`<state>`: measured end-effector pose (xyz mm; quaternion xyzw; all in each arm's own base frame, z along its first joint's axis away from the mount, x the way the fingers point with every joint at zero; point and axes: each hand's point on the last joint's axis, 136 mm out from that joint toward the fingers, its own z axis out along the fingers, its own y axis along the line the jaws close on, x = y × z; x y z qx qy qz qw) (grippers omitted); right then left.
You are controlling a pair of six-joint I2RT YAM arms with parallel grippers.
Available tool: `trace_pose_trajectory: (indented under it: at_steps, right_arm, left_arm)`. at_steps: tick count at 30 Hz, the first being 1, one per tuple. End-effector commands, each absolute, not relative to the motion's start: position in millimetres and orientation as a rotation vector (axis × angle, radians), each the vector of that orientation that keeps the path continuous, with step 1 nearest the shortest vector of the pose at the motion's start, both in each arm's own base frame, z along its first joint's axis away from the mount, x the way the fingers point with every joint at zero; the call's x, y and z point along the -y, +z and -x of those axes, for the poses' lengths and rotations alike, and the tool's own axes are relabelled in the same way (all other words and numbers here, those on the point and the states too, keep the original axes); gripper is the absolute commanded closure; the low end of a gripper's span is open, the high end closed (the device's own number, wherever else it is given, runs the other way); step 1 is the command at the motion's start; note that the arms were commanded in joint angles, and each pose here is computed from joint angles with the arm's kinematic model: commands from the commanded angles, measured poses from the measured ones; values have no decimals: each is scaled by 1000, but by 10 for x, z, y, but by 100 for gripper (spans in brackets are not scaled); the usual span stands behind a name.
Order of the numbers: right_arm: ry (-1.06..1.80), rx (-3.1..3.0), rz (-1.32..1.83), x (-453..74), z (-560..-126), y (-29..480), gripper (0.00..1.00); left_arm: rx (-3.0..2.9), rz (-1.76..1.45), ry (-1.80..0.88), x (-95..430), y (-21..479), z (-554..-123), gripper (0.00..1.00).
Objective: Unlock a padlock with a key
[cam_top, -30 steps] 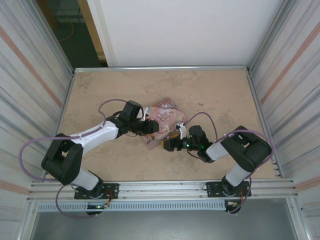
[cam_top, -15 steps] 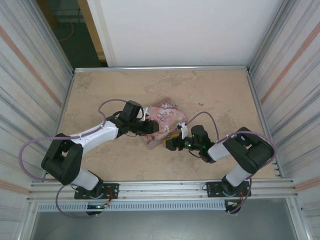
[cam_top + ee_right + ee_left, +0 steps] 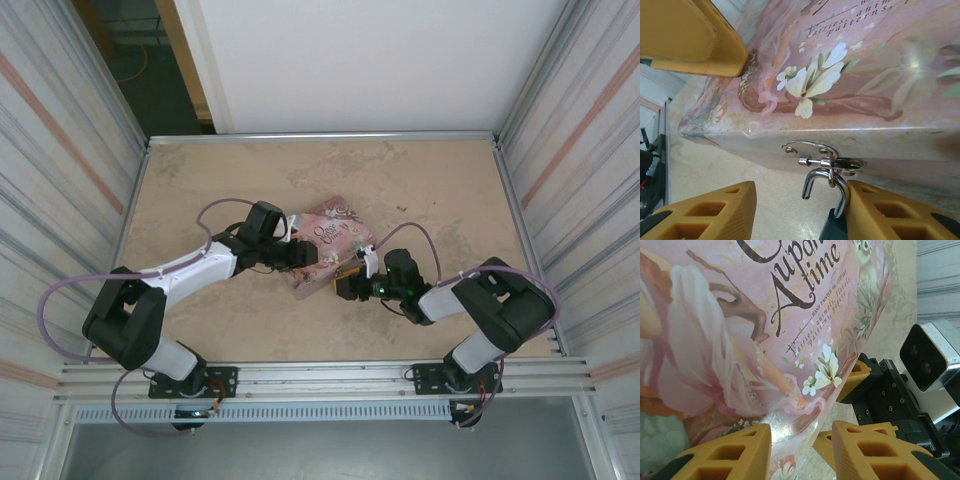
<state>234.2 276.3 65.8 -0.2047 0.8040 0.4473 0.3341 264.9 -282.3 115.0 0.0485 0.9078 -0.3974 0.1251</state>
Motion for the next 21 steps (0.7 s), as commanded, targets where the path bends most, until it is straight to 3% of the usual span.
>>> trace_pose_trajectory:
  at_steps: [1, 9, 21]
  right_arm:
    - [1200, -2018, 618, -2823, -2287, 854, 55]
    - [1175, -2043, 615, -2782, -2294, 825, 71]
    - [1157, -2073, 600, -2725, -2299, 777, 83]
  left_arm:
    - [-2761, -106, -1091, 2727, 876, -2478, 62]
    - [-2761, -103, -1091, 2727, 876, -2480, 62]
    - [-2771, -101, -1077, 2716, 837, -2479, 62]
